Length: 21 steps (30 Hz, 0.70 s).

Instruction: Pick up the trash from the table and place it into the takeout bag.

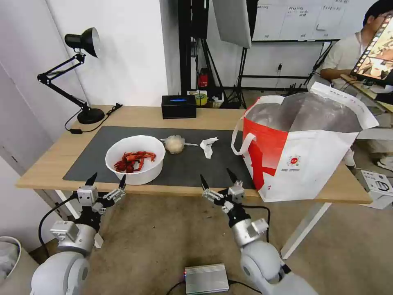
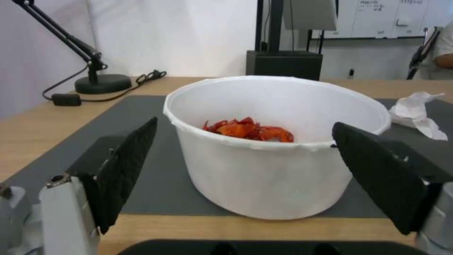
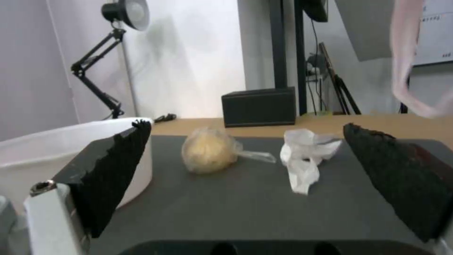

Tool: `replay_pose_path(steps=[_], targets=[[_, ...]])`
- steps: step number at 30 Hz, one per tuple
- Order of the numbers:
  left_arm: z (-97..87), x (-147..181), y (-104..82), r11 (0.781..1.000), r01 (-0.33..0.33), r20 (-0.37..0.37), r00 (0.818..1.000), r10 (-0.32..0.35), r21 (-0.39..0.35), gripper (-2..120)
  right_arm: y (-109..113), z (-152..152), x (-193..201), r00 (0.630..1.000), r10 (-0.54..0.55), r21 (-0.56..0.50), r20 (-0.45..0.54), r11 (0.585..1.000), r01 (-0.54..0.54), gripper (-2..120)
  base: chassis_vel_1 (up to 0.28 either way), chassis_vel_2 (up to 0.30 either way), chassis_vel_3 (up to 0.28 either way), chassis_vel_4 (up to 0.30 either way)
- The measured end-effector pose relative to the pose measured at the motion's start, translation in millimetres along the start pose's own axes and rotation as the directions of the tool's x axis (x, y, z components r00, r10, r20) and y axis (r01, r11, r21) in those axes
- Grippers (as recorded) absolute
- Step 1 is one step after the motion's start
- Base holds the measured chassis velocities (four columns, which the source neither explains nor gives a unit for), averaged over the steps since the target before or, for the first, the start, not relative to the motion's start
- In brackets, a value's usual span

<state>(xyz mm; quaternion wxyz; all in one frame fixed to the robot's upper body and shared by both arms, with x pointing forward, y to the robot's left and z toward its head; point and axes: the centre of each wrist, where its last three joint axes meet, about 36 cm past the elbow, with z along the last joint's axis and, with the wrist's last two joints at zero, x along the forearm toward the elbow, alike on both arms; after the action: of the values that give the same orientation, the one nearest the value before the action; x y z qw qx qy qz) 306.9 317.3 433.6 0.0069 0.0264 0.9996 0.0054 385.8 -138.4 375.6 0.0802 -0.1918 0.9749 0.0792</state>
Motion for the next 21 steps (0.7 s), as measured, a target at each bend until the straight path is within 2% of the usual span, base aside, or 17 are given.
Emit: replay_pose_path(steps=[6,9,16,21], targets=[[-1.6,3.2,1.8,1.0,0.012,0.012,1.0,-0.012,0.001,100,-0.8,-0.3,-35.2,0.999,0.027,-0.006,-0.02,1.0,-0.027,100,0.0,0.0,0.0,0.0],[-3.6,4.8,8.1,0.999,0.037,0.024,0.999,-0.037,0.002,100,1.5,-5.0,-68.0,0.995,0.072,0.015,-0.074,0.997,-0.071,100,0.0,0.0,0.0,0.0],[-12.3,11.3,10.1,0.999,0.048,0.052,0.997,-0.048,0.003,100,0.1,-6.4,-107.8,0.979,0.146,0.048,-0.14,0.989,-0.141,100,0.0,0.0,0.0,0.0],[-14.5,14.6,12.1,0.998,0.056,0.062,0.997,-0.056,0.003,100,1.5,-12.5,-133.3,0.971,0.183,0.052,-0.152,0.983,-0.178,100,0.0,0.0,0.0,0.0]])
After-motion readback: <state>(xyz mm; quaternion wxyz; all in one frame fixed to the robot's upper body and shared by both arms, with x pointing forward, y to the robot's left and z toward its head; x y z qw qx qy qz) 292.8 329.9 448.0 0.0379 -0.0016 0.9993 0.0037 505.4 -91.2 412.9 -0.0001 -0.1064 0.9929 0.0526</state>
